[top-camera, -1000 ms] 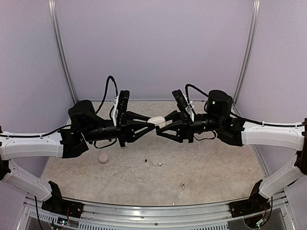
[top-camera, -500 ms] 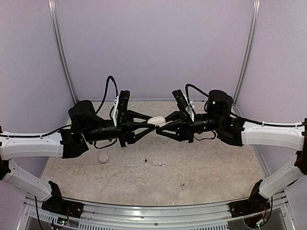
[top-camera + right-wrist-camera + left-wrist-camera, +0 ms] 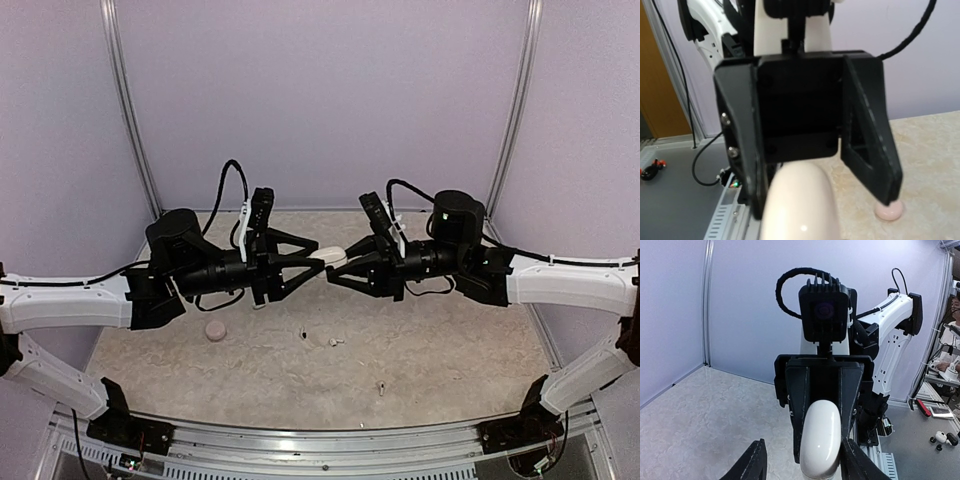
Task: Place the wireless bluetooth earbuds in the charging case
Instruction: Pass from the left arm to the right, then open the charging case.
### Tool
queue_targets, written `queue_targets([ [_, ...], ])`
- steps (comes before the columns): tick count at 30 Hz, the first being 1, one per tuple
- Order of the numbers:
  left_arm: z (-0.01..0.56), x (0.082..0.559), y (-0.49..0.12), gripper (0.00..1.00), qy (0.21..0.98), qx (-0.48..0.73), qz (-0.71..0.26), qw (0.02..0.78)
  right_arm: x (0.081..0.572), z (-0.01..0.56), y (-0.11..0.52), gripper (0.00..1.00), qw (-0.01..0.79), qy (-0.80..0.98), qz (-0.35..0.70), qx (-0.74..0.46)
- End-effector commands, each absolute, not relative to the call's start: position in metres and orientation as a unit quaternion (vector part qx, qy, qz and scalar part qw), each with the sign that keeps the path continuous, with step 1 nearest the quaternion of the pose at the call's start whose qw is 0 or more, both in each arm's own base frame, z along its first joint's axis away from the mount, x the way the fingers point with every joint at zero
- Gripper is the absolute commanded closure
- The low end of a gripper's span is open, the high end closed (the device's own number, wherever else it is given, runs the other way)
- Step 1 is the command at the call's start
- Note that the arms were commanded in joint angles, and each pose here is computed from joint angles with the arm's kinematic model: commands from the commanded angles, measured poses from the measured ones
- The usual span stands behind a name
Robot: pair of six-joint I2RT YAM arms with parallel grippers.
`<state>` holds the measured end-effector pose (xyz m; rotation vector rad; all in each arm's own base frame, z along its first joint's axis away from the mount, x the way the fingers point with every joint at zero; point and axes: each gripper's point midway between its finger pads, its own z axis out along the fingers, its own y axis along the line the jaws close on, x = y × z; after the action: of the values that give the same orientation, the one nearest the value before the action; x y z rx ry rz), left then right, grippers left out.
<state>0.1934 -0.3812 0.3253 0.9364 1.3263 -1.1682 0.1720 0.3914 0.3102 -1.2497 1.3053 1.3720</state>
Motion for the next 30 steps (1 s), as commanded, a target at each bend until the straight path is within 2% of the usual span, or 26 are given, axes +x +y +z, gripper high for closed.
queue_targets([
  [1,0.337,0.202,-0.385,0.50,0.560,0.381,-0.487,0.551,0.165,0.312,0.386,0.79,0.429,0.515,0.538,-0.511],
  [30,0.335,0.228,-0.373,0.50,0.576,0.336,-0.516,0.538,0.165,0.294,0.383,0.84,0.427,0.523,0.511,-0.532],
])
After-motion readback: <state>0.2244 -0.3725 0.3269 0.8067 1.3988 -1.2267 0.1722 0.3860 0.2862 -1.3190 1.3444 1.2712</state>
